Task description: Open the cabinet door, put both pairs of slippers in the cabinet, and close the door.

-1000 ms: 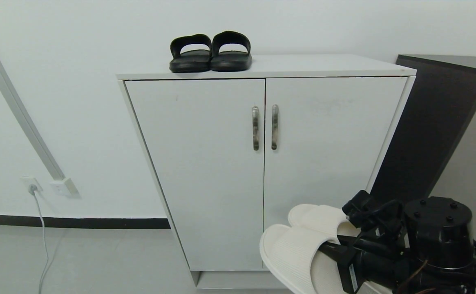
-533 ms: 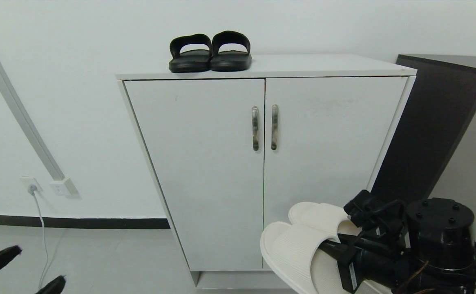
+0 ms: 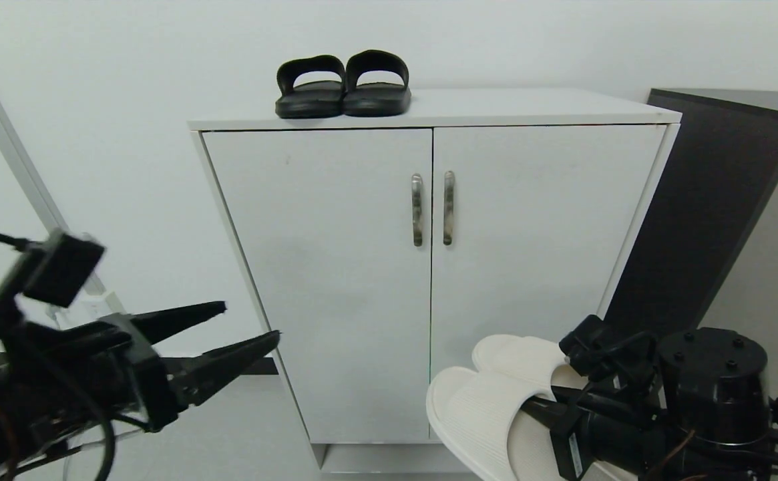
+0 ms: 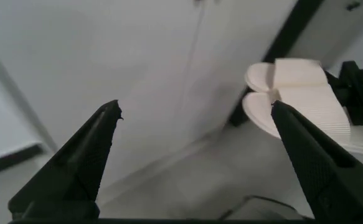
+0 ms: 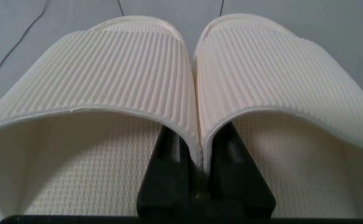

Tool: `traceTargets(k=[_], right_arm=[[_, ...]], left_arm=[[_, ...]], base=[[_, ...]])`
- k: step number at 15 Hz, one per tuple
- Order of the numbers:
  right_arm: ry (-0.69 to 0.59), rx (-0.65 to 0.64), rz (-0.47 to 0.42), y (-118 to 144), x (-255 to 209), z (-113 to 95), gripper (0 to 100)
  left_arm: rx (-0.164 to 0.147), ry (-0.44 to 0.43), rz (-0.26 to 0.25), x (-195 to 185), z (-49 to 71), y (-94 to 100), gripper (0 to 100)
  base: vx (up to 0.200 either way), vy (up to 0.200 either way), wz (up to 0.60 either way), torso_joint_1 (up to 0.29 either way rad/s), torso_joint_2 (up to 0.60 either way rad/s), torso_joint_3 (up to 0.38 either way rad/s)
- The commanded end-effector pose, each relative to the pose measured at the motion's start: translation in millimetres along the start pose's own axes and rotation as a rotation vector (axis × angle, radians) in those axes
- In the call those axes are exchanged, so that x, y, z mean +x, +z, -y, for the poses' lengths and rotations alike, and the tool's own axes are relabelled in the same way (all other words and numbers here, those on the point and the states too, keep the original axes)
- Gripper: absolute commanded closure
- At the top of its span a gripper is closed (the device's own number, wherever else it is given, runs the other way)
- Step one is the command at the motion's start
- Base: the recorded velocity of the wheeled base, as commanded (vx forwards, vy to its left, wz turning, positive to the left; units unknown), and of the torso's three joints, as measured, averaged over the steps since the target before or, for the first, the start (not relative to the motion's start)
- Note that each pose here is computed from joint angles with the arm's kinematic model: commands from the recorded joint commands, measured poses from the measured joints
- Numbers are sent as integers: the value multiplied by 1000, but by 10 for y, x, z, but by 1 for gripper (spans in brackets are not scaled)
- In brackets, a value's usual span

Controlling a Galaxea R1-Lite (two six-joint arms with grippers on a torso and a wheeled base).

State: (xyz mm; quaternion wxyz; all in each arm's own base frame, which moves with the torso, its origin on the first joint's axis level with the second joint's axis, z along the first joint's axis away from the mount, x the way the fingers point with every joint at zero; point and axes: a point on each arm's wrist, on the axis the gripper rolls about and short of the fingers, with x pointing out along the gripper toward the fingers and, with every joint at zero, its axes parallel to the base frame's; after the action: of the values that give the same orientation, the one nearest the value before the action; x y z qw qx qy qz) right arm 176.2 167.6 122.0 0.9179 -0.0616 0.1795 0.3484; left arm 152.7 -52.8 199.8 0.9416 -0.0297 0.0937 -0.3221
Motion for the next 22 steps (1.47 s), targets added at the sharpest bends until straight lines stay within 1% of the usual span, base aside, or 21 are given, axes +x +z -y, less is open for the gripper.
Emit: traceTargets(k=[1,4,5,6,7,8,9,10,11,12,13,15,16,18,19,22], right_arm=[[1,-1,-8,-13,13,-1,100],[5,2,-22,-38,48,-3,100],[7,2,-23,-42,46,-3,100],[4,1,-20,-36,40,-2,100],[-1,3,-14,-26,24,2,100],[-2,3,-15,-35,9,3,100],[-2,3,-20,-47,5,4,100],[-4,3,-21,-51,4,8,100],[-5,4,-18,-46,6,11,100],[-5,5,-21,-47,17,11,100],[-4,3,-25,-54,19,7,100],[-3,3,-31,-70,18,7,100],[-3,3,-26,-61,9,7,100],[-2,2,-23,-56,3,7,100],[1,2,-28,-65,8,7,100],[2,3,-32,-72,21,6,100]], left_arm=[[-1,-103,-57,423,64,51,0],[24,-179,-16,848,148,332,0],[23,-208,-9,1006,191,397,0],[16,-232,-2,1148,218,454,0],[15,-271,4,1299,219,506,0],[0,-325,18,1401,219,566,0],[-22,-349,19,1456,222,591,0],[-69,-399,34,1595,275,692,0],[-94,-411,39,1672,299,731,0],[-116,-437,40,1723,369,762,0],[-131,-454,39,1777,418,781,0],[-175,-482,50,1942,473,872,0],[-188,-491,49,1995,468,898,0],[-197,-514,37,2063,443,921,0],[-213,-513,38,2082,409,935,0],[-218,-485,53,2123,347,965,0]], base=[[0,0,0,0,0,0],[0,0,0,0,0,0],[0,0,0,0,0,0],[0,0,0,0,0,0],[0,0,0,0,0,0],[0,0,0,0,0,0],[0,0,0,0,0,0],[0,0,0,0,0,0],[0,0,0,0,0,0],[0,0,0,0,0,0],[0,0,0,0,0,0],[0,0,0,0,0,0],[0,0,0,0,0,0],[0,0,0,0,0,0],[0,0,0,0,0,0],[0,0,0,0,0,0]])
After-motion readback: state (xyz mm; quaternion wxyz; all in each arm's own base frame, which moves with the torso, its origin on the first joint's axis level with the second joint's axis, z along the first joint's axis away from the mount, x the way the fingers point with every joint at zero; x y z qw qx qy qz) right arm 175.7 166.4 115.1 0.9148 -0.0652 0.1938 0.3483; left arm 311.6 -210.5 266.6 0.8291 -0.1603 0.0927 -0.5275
